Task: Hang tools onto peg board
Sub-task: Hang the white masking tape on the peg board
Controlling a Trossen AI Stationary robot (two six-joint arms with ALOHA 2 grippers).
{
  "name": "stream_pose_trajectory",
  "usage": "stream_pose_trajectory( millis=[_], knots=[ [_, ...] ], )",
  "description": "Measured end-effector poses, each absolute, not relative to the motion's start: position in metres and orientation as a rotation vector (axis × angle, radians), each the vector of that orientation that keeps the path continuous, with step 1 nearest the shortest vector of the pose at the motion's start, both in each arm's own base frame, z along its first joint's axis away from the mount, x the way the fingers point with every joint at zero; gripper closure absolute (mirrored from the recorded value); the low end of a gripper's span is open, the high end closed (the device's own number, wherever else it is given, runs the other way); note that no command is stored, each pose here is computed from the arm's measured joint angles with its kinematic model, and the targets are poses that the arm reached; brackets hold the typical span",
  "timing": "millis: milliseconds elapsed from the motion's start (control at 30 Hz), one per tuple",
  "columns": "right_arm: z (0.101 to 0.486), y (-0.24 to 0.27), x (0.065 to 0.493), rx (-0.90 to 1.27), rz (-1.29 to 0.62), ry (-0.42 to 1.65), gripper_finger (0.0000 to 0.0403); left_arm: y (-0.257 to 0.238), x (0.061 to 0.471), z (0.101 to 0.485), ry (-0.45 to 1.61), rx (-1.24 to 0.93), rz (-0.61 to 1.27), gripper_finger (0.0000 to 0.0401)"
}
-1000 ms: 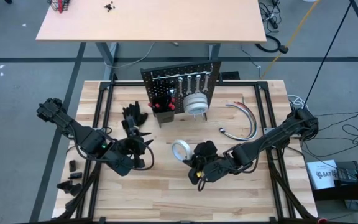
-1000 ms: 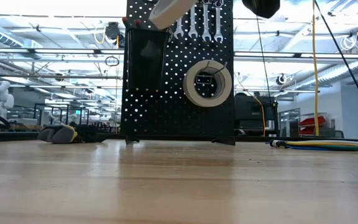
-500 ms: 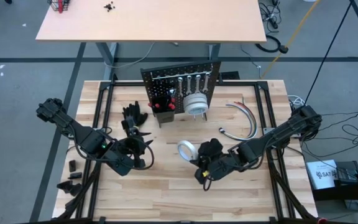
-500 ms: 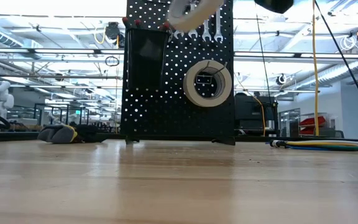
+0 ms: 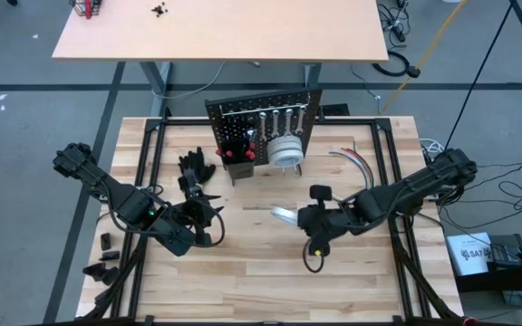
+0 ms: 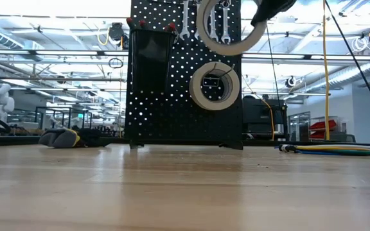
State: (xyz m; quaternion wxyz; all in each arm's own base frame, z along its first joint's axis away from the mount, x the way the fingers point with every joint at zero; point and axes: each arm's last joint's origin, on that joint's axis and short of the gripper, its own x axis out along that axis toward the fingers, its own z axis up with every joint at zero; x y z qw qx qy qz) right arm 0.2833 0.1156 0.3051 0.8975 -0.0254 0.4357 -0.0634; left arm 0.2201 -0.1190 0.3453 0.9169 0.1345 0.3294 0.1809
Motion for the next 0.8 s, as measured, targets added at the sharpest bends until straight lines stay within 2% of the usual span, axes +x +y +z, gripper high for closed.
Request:
stream_pose_trajectory(
  millis=[133,233,467,800],
  knots=[
    [0.304,0.107,0.287,-0.133,-0.037,0.937,0.0339,-0.119,0.220,0.346,0.673,0.270,0.373,0.0271],
    [0.304,0.102,0.290,-0.170,0.033,0.946,0.0339,-0.122,0.225,0.350,0.611,0.182,0.372,0.0271],
    [0.307,0.094,0.297,-0.122,0.101,0.917,0.0339,-0.141,0.246,0.353,0.552,0.130,0.112,0.0271],
    [0.309,0.096,0.299,-0.117,0.143,0.890,0.0335,-0.145,0.274,0.334,0.623,0.098,-0.018,0.0271]
  ],
)
